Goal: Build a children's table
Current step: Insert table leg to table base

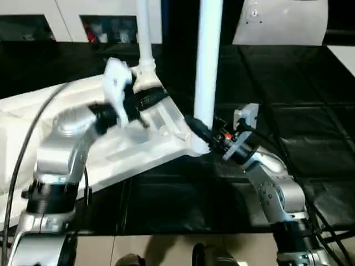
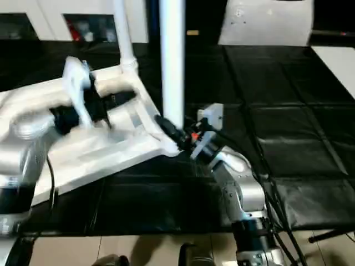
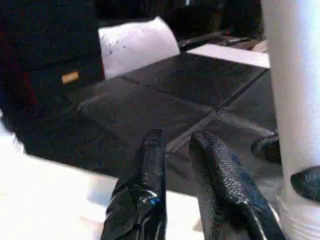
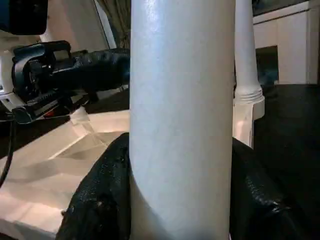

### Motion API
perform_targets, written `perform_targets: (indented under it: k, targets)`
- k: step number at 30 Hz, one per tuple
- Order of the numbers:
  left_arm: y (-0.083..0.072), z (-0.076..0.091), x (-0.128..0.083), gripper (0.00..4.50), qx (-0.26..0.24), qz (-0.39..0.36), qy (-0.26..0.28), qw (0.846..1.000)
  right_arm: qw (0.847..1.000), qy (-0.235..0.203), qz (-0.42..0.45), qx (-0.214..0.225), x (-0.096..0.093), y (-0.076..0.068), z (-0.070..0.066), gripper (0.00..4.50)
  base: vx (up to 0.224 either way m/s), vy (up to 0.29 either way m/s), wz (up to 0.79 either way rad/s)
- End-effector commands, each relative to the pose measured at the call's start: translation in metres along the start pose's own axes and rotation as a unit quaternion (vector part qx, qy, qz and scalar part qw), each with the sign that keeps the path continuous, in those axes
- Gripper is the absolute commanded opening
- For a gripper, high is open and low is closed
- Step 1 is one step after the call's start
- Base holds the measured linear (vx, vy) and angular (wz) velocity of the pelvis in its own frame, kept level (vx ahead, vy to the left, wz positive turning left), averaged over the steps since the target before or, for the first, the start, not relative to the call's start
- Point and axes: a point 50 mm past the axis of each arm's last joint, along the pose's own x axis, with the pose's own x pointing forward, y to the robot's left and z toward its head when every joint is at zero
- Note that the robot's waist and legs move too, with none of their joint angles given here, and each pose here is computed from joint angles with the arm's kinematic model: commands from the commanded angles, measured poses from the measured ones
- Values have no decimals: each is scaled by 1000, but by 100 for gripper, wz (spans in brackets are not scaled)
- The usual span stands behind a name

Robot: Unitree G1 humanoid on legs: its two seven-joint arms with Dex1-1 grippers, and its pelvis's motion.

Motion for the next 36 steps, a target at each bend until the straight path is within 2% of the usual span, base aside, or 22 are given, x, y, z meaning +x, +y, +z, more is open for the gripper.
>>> perform_targets:
  k: [1, 3, 4, 5, 6, 8, 9, 10, 13, 15, 19, 21, 23, 28, 32, 33, 36]
  targets:
    - [1, -1, -1, 97, -2, 6, 5, 1000, 1000, -3, 5, -9, 0, 1, 4, 191, 0, 0, 0]
    - [7, 1, 4, 97, 6, 37, 19, 999, 1000, 1, 9, -13, 0, 3, 4, 191, 0, 0, 0]
    - [1, 18, 28, 97, 7, 36, -5, 999, 1000, 13, 7, -24, 3, 5, 1, 191, 0, 0, 0]
    - [-22, 53, 59, 97, 15, -16, -59, 998, 999, 33, 0, -43, 5, 5, -2, 191, 0, 0, 0]
    - [-34, 63, 64, 97, 13, -49, -75, 996, 998, 39, -4, -50, 5, 4, -2, 191, 0, 0, 0]
    - [-45, 69, 65, 97, 14, -82, -82, 993, 998, 43, -8, -54, 5, 2, -2, 191, 0, 0, 0]
    - [-45, 69, 65, 97, 14, -82, -82, 993, 998, 43, -8, -54, 5, 2, -2, 191, 0, 0, 0]
    - [-55, 71, 68, 97, 11, -106, -78, 991, 997, 44, -9, -55, 5, 2, -2, 191, 0, 0, 0]
    - [-68, 69, 73, 97, 29, -133, -65, 989, 997, 45, -8, -60, 6, 3, 0, 191, 0, 0, 0]
    - [-71, 70, 74, 97, 29, -142, -66, 987, 997, 45, -8, -60, 7, 3, 0, 191, 0, 0, 0]
    - [-88, 73, 67, 97, 33, -217, -81, 972, 997, 49, -16, -65, 7, 1, 0, 191, 0, 0, 0]
    - [-85, 72, 65, 97, 37, -203, -78, 975, 996, 49, -21, -67, 7, 0, 1, 191, 0, 0, 0]
    - [-76, 70, 65, 97, 34, -164, -82, 982, 996, 48, -27, -68, 7, -2, 2, 191, 0, 0, 0]
    - [-59, 66, 54, 97, 33, -126, -89, 987, 996, 44, -47, -65, 5, -8, 5, 191, 0, 0, 0]
    - [-23, 42, 38, 124, 46, -15, -37, 998, 994, 38, -87, -57, 0, -17, 9, 191, 0, 0, 0]
    - [-20, 39, 36, 131, 47, -9, -31, 998, 994, 39, -90, -57, -1, -18, 9, 191, 0, 0, 0]
    - [-15, 15, 19, 158, 47, -4, 24, 999, 990, 45, -119, -61, -6, -25, 10, 191, 0, 0, 0]
